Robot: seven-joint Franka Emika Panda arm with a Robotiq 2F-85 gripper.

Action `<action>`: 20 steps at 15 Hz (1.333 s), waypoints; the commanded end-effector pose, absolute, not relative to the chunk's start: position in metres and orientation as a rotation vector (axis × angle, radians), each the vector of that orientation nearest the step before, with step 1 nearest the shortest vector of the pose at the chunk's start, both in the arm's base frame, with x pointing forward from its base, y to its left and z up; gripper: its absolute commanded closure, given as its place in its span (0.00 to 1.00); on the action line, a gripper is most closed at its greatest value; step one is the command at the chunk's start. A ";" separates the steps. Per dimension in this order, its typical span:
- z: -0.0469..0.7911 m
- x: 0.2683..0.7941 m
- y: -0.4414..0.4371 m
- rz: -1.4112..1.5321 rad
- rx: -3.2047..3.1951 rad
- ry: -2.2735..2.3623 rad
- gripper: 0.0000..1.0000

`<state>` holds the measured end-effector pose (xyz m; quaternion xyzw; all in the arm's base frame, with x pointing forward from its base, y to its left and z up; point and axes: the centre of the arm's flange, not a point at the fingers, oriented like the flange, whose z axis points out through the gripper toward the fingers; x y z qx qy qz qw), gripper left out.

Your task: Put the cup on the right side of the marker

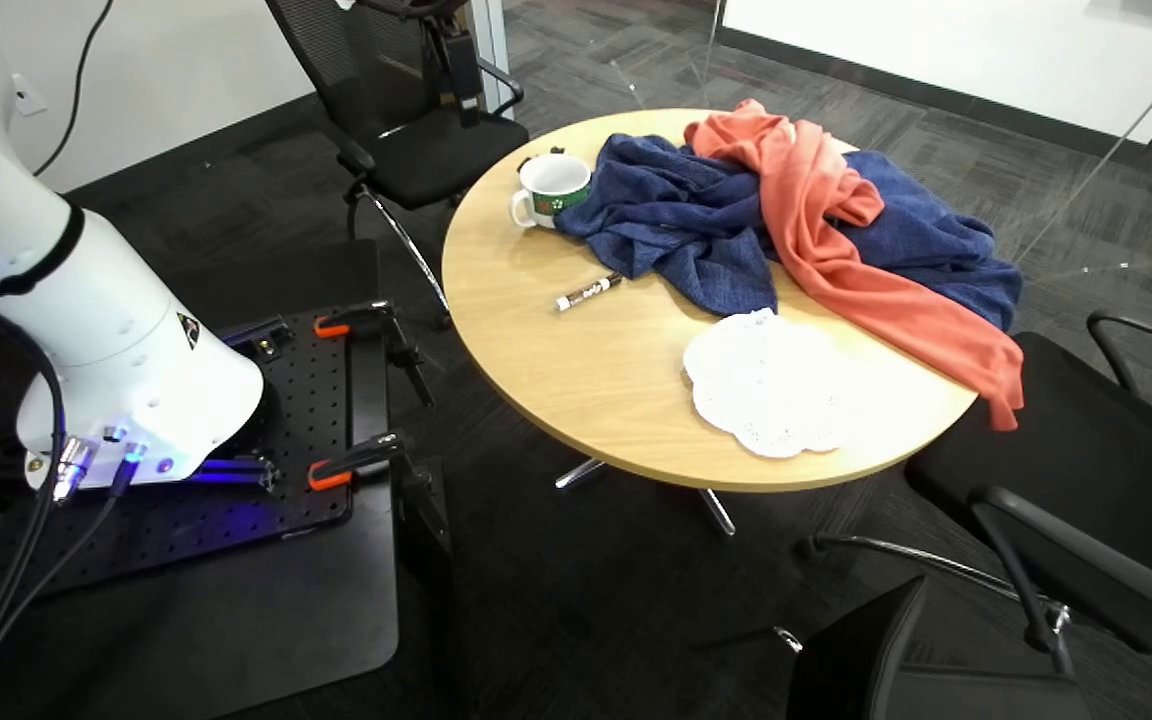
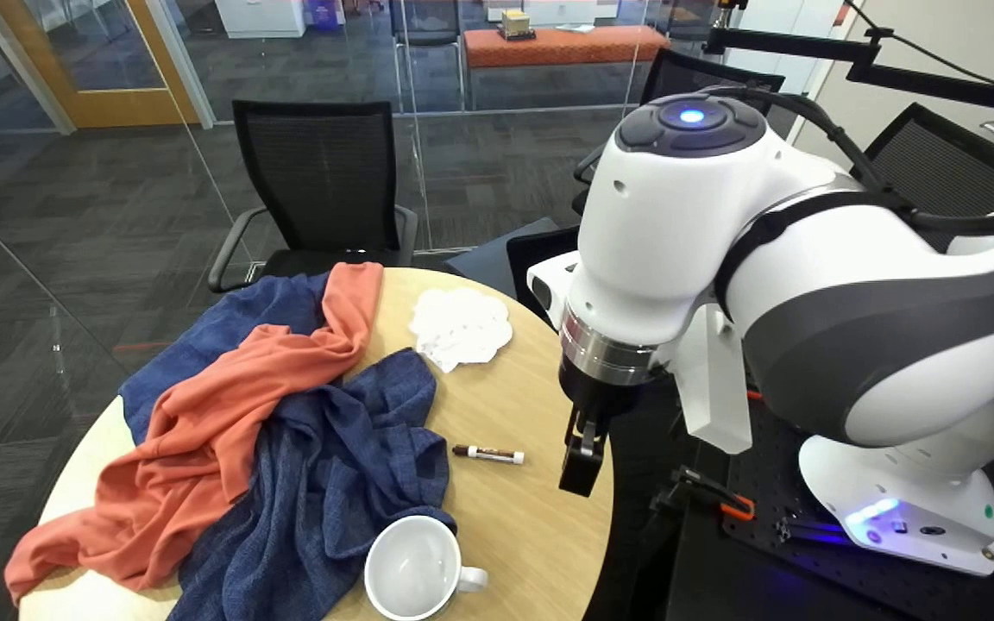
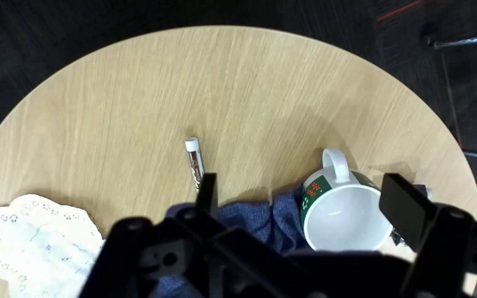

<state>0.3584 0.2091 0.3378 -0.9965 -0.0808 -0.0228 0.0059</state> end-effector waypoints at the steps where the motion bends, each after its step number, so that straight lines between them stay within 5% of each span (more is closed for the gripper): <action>1: 0.338 0.358 0.209 -0.071 -3.119 -0.253 0.00; 10: 0.310 0.403 0.260 -0.454 -3.112 -0.209 0.00; 20: 0.245 0.451 0.284 -0.366 -3.182 -0.107 0.00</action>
